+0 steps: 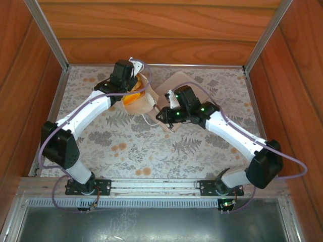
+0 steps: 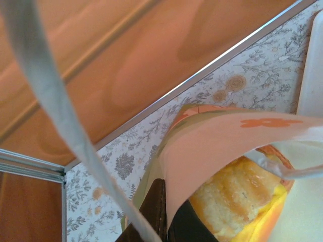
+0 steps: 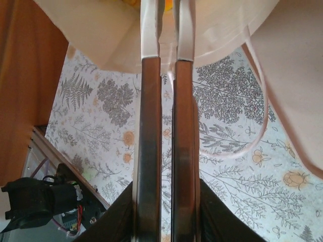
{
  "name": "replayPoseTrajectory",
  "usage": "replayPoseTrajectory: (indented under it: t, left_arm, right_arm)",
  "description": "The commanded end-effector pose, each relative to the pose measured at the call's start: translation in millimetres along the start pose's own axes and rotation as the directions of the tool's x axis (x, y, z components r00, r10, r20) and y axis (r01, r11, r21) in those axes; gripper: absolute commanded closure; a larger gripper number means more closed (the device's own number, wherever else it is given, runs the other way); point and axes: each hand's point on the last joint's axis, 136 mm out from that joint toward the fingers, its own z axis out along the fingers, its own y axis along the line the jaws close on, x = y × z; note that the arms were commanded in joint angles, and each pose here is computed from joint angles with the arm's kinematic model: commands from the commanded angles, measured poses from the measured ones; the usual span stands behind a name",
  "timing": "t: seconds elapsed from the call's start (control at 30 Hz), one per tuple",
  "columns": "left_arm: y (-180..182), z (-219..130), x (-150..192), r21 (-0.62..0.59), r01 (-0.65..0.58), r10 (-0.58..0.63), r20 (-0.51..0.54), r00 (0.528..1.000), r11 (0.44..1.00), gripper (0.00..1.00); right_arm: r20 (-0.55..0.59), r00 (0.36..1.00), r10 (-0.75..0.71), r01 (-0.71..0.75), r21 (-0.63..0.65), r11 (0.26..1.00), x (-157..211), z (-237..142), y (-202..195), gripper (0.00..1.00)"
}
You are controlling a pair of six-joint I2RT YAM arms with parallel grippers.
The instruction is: Take the fake bread out of the paper bag
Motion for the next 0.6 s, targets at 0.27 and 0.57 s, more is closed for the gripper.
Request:
replayPoseTrajectory:
  t: [0.27,0.57]
  left_arm:
    - [10.3,-25.3,-32.0,-0.013,0.054,-0.052,0.13,0.99,0.998,1.0]
    - [7.8,-22.9,-28.7,-0.014,0.055,-0.053,0.126,0.991,0.998,1.0]
  right_arm:
    - [0.064,0.998,-0.003,0.004,-0.029,1.0,-44.0,16.3,14.3,0.59]
    - [0.056,0.998,0.036,-0.033,-0.039,0.999,-50.4,25.2,14.6,0.48]
